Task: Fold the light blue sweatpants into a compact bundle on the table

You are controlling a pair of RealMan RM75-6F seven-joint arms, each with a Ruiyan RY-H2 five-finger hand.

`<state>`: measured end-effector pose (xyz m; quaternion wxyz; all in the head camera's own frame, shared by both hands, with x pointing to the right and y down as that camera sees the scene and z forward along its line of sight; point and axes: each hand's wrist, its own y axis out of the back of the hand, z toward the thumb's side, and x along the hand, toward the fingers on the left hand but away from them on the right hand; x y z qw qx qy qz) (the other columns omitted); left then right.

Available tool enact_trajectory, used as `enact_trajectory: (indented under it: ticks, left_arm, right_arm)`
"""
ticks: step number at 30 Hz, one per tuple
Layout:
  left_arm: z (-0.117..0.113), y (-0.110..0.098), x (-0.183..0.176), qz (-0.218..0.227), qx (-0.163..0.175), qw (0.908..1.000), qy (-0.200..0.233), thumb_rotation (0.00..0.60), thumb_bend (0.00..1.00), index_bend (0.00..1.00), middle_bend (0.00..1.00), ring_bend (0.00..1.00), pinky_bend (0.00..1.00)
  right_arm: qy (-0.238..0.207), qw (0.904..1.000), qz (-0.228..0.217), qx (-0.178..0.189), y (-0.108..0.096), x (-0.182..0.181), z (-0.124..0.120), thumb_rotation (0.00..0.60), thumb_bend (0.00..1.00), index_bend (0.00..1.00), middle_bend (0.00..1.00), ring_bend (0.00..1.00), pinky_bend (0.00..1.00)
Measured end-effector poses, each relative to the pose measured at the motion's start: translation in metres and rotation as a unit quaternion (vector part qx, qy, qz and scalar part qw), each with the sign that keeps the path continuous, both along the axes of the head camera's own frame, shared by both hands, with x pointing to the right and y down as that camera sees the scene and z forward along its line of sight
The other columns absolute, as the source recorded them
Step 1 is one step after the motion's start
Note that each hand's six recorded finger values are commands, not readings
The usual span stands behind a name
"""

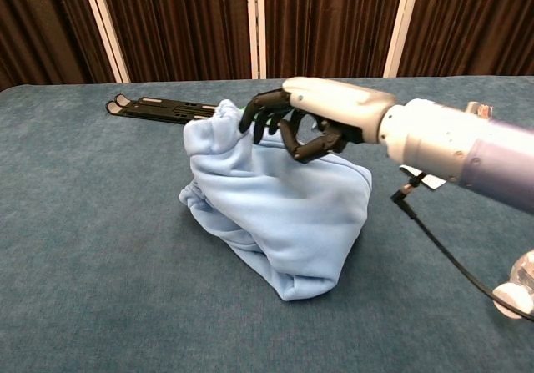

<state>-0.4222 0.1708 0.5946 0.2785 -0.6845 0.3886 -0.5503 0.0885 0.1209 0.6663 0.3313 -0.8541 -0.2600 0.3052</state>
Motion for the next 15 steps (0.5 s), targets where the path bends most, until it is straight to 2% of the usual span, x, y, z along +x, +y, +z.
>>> enact_trajectory:
  ticks: [7, 15]
  left_arm:
    - [0.002, 0.0, -0.001, -0.001, -0.003, 1.0, -0.001, 0.6, 0.69, 0.0, 0.0, 0.0, 0.0]
    - [0.001, 0.0, -0.001, -0.002, -0.002, 1.0, 0.001, 0.6, 0.69, 0.0, 0.0, 0.0, 0.0]
  right_arm:
    - [-0.011, 0.9995, -0.027, 0.008, 0.004, -0.033, 0.005, 0.6, 0.84, 0.31, 0.33, 0.3, 0.35]
    - [0.026, 0.9983, -0.051, 0.01, 0.008, -0.043, 0.023, 0.6, 0.84, 0.31, 0.32, 0.3, 0.35]
